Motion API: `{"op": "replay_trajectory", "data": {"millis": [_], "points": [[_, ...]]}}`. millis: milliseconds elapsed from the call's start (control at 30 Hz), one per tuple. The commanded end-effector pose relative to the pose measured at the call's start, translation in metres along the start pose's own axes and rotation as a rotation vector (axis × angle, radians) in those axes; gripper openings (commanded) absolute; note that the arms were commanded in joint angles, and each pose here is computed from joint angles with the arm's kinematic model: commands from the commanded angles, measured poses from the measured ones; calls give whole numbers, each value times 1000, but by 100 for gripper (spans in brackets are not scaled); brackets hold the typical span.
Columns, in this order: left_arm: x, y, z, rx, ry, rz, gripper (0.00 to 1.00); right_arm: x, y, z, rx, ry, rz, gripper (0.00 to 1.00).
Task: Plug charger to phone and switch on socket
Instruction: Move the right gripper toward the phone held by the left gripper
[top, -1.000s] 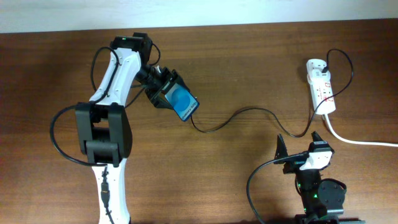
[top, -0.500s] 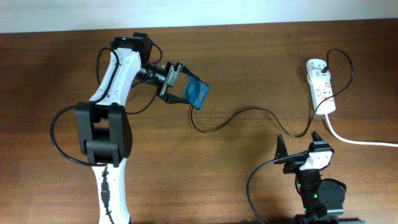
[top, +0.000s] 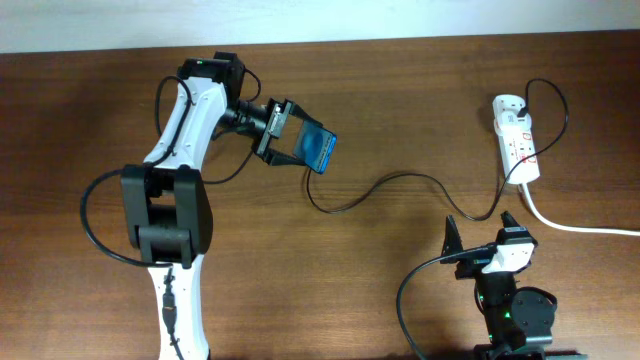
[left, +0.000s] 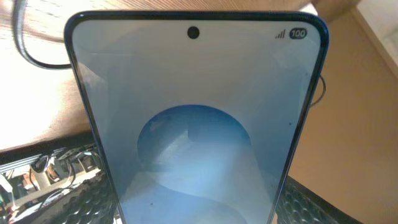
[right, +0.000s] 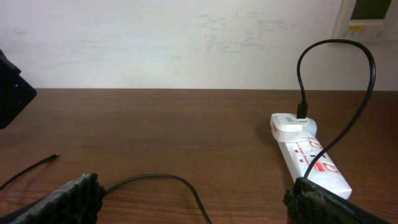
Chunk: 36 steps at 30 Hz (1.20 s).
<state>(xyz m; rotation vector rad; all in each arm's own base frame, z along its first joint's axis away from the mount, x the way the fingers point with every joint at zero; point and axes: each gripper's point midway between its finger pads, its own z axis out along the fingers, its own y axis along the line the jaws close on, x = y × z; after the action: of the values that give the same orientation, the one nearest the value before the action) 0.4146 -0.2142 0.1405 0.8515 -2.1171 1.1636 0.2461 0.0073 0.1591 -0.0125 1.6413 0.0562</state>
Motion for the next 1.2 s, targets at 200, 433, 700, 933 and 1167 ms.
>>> {"op": "replay_trajectory", "data": {"millis": [200,433,700,933,1167], "points": [[-26,18,-9,-122,-197,-186,0,-13,3,-1,-21,-44,188,99],[-30,23,-2,-184,-236,-65,0,-64,35,-5,-205,-28,261,98],[-18,1,37,-182,-214,116,0,-120,84,43,-495,190,300,98],[-15,-10,43,-143,-196,164,0,-61,120,81,-696,547,625,99],[-21,-7,45,-163,-251,62,0,-12,159,123,-564,676,823,72]]}}
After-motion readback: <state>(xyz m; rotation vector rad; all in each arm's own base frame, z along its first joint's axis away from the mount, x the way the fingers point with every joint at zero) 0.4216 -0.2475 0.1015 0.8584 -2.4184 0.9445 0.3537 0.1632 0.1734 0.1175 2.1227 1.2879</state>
